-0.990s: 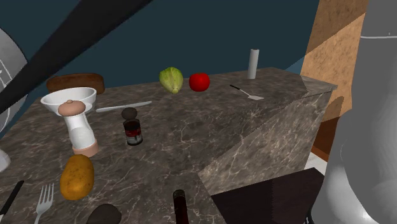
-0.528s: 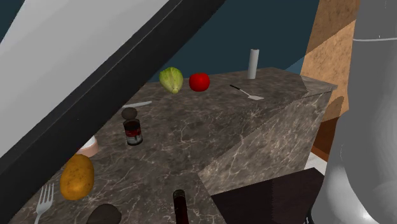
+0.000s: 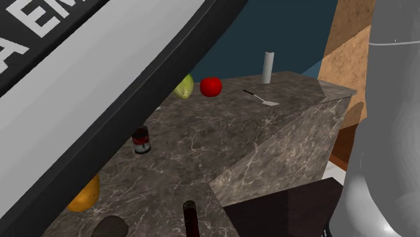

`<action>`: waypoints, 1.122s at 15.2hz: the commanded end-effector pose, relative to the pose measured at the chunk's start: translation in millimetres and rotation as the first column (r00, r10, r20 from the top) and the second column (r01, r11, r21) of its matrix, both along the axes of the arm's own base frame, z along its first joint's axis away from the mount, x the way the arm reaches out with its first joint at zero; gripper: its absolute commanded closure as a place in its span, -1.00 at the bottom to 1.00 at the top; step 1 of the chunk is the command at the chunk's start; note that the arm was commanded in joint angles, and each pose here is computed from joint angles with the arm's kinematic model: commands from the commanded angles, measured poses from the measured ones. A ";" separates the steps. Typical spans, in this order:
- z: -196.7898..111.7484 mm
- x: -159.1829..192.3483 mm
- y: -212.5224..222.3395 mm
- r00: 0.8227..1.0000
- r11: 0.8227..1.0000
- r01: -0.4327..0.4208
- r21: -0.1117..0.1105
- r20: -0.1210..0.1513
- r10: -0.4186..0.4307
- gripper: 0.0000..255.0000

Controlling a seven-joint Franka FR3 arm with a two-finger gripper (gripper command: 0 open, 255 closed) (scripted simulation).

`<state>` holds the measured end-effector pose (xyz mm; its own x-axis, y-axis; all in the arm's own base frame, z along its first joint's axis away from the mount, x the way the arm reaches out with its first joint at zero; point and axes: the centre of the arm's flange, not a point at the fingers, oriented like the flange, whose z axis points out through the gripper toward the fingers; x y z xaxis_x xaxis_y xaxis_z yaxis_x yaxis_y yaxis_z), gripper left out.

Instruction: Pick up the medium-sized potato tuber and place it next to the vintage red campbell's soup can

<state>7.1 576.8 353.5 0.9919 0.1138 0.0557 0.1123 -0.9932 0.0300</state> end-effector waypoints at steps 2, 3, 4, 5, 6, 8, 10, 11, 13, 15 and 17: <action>-13.4 -5.0 -3.3 1.000 1.000 -0.008 -0.025 -0.009 0.008 -1.00; -10.3 -4.8 -3.8 1.000 1.000 -0.008 -0.025 -0.010 0.008 -1.00; -9.2 -4.5 -3.8 1.000 1.000 -0.008 -0.025 -0.010 0.008 -1.00; -7.8 -7.7 -3.3 1.000 1.000 -0.008 -0.026 -0.010 0.008 -1.00; -7.6 -9.5 -4.2 1.000 1.000 -0.008 -0.026 -0.010 0.008 -1.00; 2.7 -5.7 -2.9 1.000 1.000 -0.008 -0.026 -0.009 0.008 -1.00; 29.0 -7.0 -1.6 1.000 1.000 -0.008 -0.026 -0.009 0.008 -1.00; 39.4 -7.5 -1.1 1.000 1.000 -0.008 -0.026 -0.009 0.008 -1.00; 39.4 -7.5 -1.1 1.000 1.000 -0.008 -0.026 -0.009 0.008 -1.00; 39.4 -7.5 -1.1 1.000 1.000 -0.008 -0.026 -0.009 0.008 -1.00; 39.4 -7.5 -1.1 1.000 1.000 -0.008 -0.026 -0.009 0.008 -1.00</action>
